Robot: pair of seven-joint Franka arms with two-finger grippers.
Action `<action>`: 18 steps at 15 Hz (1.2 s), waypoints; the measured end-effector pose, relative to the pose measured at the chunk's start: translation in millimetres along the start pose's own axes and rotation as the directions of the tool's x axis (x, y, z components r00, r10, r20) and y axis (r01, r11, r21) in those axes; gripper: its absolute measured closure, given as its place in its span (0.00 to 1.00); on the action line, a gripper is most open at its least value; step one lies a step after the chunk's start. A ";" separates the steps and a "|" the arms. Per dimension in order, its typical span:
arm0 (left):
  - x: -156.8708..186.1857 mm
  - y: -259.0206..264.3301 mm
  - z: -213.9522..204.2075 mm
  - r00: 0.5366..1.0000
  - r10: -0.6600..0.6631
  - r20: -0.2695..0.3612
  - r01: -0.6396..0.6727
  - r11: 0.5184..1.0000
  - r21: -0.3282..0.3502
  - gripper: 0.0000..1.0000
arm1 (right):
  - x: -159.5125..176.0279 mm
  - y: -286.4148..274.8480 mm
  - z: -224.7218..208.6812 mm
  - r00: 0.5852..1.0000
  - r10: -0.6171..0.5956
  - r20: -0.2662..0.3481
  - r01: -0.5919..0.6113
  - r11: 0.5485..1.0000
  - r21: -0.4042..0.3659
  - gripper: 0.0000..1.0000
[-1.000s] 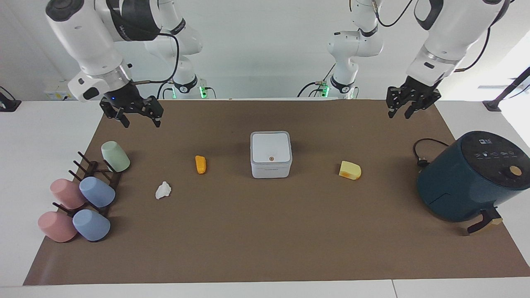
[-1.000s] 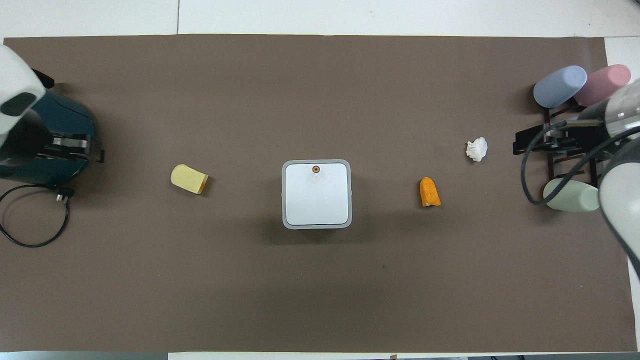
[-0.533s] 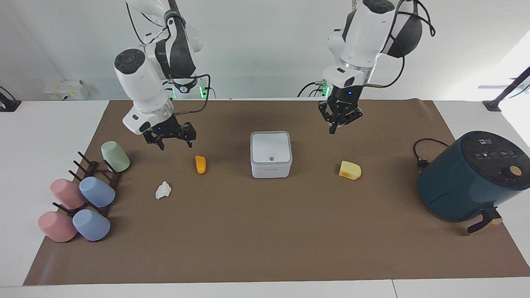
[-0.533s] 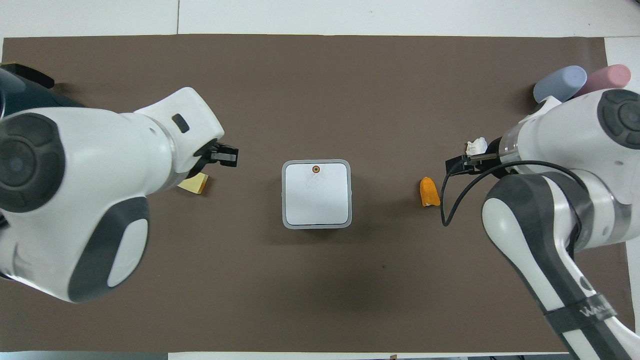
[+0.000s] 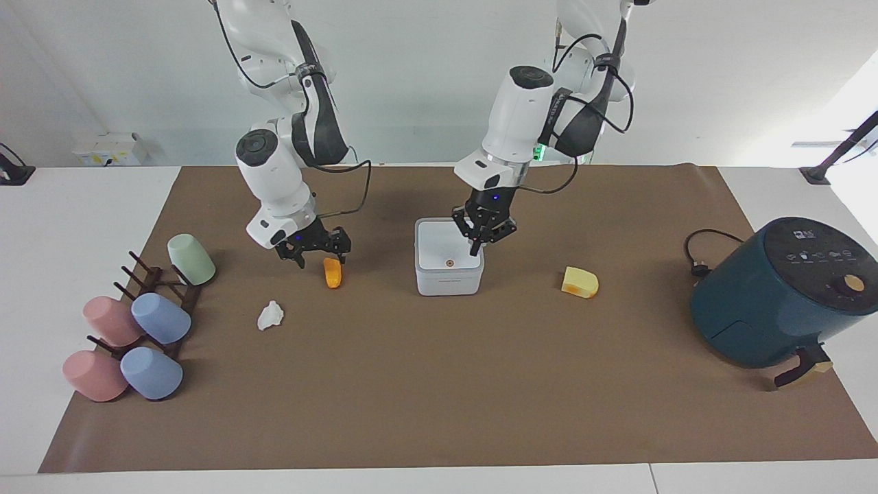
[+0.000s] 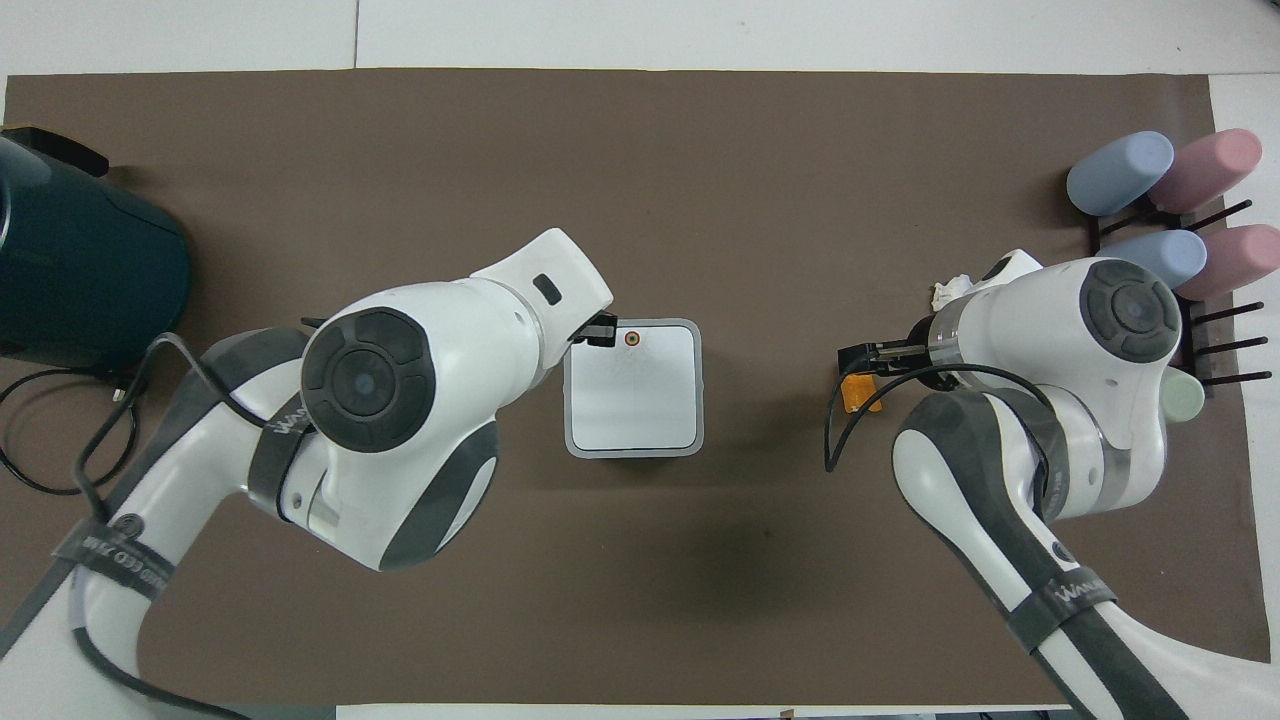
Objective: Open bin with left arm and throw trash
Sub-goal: 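Open the lid with the left gripper while the right gripper grasps the carrot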
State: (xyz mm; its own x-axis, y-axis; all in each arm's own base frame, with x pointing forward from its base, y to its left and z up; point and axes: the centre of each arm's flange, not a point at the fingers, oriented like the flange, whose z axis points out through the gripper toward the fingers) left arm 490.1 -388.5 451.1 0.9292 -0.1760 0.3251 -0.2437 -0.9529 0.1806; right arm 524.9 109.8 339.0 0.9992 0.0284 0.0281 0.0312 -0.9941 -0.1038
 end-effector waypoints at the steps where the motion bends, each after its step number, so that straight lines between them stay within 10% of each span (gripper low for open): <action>1: -2.9 5.8 10.5 1.000 -0.001 0.000 0.001 1.000 -0.005 0.99 | -1.3 -1.1 11.2 1.000 -0.003 0.003 0.003 1.000 -0.003 0.01; 10: -19.0 18.0 42.0 1.000 0.011 0.021 -0.011 1.000 -0.007 0.99 | -6.4 -7.0 53.3 0.998 -0.015 0.068 0.016 1.000 -0.018 0.06; 15: -26.5 17.3 25.2 0.996 0.015 0.091 -0.018 0.999 0.027 0.99 | -8.7 -6.2 52.3 0.995 -0.013 0.099 0.015 1.000 -0.019 0.56; 18: -33.8 6.7 -8.6 0.985 0.002 0.172 -0.015 0.997 0.073 0.99 | -6.6 -7.1 46.5 0.992 -0.013 0.127 0.016 1.000 -0.019 0.63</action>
State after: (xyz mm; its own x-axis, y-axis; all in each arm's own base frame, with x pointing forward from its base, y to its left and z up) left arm 454.7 -386.8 449.2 0.9626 -0.2177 0.1611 -0.2363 -0.9657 0.1073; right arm 519.3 121.4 293.4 0.9938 0.0544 -0.0969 0.0462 -0.9954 -0.0844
